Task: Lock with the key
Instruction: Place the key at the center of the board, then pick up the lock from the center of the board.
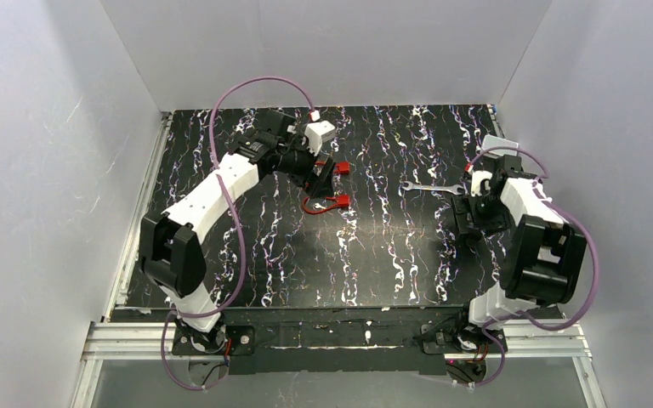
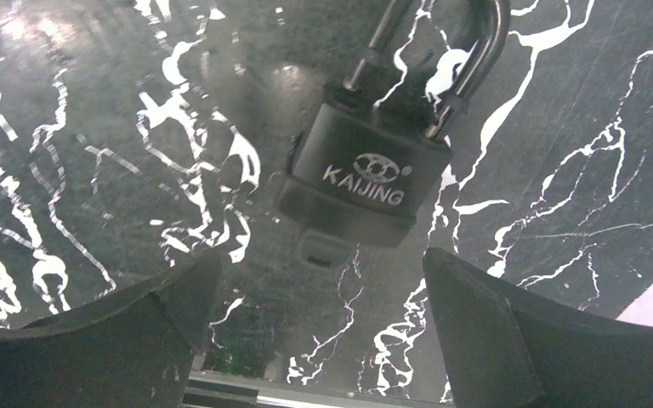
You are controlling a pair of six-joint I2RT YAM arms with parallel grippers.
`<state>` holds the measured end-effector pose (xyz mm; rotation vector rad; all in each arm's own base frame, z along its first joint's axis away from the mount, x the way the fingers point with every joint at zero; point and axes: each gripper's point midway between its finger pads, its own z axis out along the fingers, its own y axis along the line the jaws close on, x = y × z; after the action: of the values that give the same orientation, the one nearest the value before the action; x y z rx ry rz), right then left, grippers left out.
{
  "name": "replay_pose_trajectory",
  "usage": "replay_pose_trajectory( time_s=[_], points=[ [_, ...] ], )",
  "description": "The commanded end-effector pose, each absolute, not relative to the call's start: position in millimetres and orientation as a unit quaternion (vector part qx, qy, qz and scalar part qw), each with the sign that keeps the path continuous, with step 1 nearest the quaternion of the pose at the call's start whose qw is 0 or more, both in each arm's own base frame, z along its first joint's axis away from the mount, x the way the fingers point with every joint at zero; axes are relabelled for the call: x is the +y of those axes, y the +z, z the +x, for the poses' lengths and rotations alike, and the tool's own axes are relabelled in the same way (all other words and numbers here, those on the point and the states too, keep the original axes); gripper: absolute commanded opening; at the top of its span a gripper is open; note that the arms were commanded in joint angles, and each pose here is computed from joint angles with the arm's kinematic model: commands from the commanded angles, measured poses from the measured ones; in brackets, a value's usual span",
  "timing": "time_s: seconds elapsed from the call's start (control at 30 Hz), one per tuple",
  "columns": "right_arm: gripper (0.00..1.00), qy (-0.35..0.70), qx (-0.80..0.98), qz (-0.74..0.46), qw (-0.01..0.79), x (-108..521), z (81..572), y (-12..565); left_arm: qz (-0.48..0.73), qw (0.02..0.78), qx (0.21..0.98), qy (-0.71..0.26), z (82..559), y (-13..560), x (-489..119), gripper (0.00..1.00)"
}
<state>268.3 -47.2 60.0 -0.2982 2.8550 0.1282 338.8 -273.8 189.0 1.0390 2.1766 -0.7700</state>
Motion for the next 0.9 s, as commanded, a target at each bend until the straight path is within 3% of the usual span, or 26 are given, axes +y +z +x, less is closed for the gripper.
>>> replay_pose_trajectory(
  time_s=[0.0,0.6,0.73,0.87],
  points=[
    [0.96,0.012,0.989,-0.04,0.14,-61,288,49,0.386,0.315,0.811,-0.308,319,207,-271,0.98],
    [0.78,0.012,0.994,0.048,0.097,-62,289,8,0.363,0.343,0.805,-0.319,313,214,-269,0.98],
    [0.66,0.043,0.994,0.046,0.093,-51,290,6,0.365,0.341,0.808,-0.313,312,211,-266,0.98],
    [0.47,0.064,0.99,0.035,0.119,-44,298,18,0.366,0.332,0.811,-0.314,308,209,-264,0.98]
  ],
)
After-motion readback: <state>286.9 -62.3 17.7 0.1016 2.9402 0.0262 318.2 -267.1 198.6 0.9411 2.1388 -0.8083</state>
